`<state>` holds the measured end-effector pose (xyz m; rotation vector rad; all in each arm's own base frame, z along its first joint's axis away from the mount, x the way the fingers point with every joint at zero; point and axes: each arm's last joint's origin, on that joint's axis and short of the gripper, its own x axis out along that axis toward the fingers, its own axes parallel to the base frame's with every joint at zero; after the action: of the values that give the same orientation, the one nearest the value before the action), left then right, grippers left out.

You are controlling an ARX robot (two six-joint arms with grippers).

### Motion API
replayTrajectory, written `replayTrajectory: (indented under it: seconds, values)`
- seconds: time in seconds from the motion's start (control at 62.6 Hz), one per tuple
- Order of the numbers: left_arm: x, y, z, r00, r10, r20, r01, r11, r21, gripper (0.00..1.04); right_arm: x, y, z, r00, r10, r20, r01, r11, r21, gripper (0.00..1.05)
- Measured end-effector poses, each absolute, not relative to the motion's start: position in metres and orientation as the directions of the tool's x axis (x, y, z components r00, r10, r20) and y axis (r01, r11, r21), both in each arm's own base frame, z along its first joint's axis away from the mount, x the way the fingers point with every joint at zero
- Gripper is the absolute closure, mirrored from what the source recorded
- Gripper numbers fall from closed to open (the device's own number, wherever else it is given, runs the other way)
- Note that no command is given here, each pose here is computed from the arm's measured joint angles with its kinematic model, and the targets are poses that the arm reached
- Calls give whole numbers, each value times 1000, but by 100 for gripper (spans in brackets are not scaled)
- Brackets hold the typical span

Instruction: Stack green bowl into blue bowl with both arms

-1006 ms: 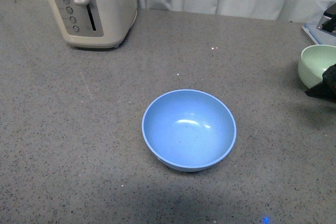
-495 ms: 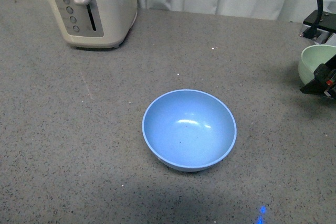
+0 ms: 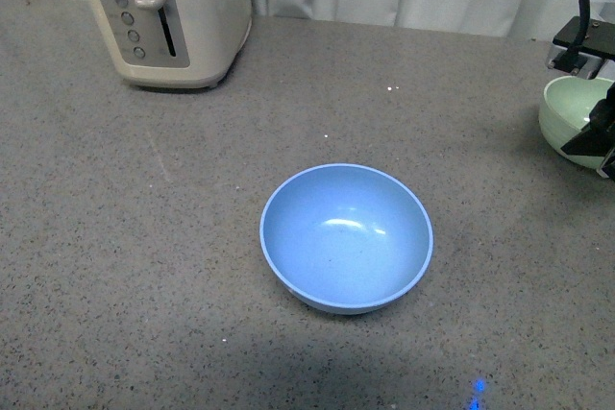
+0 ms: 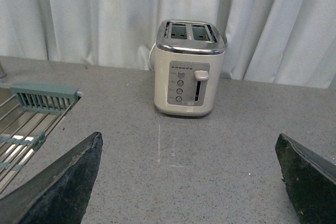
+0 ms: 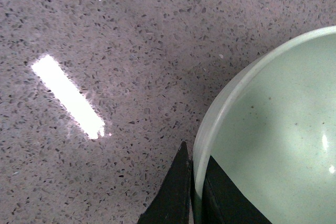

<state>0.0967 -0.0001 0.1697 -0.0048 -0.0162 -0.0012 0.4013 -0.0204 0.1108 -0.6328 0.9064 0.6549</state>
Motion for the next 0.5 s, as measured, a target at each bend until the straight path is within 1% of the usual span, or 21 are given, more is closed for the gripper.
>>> replayTrajectory:
  seconds: [0.128,0.272,0.287,0.319,0.351,0.399,0.495]
  values:
    - [97,0,170,1000,-1,16,1,1000,-5,6,386,-4,134,458,307,-834,-789,572,-223,103]
    - [97,0,170,1000,-2,16,2,1000,-5,6,354,34,180,447,430,-784,-864,435,-254,103]
    - [97,0,170,1000,-2,16,2,1000,-5,6,348,41,186,439,453,-776,-876,406,-259,103]
    - [97,0,170,1000,-2,16,2,1000,-4,6,342,47,192,433,471,-768,-885,381,-266,103]
    - [97,0,170,1000,-2,16,2,1000,-5,6,330,61,201,419,502,-757,-902,328,-282,103]
    - [97,0,170,1000,-1,16,1,1000,-5,6,313,81,210,382,545,-746,-924,251,-289,103]
    - [97,0,170,1000,-1,16,1,1000,-5,6,290,107,210,321,580,-749,-946,155,-285,103]
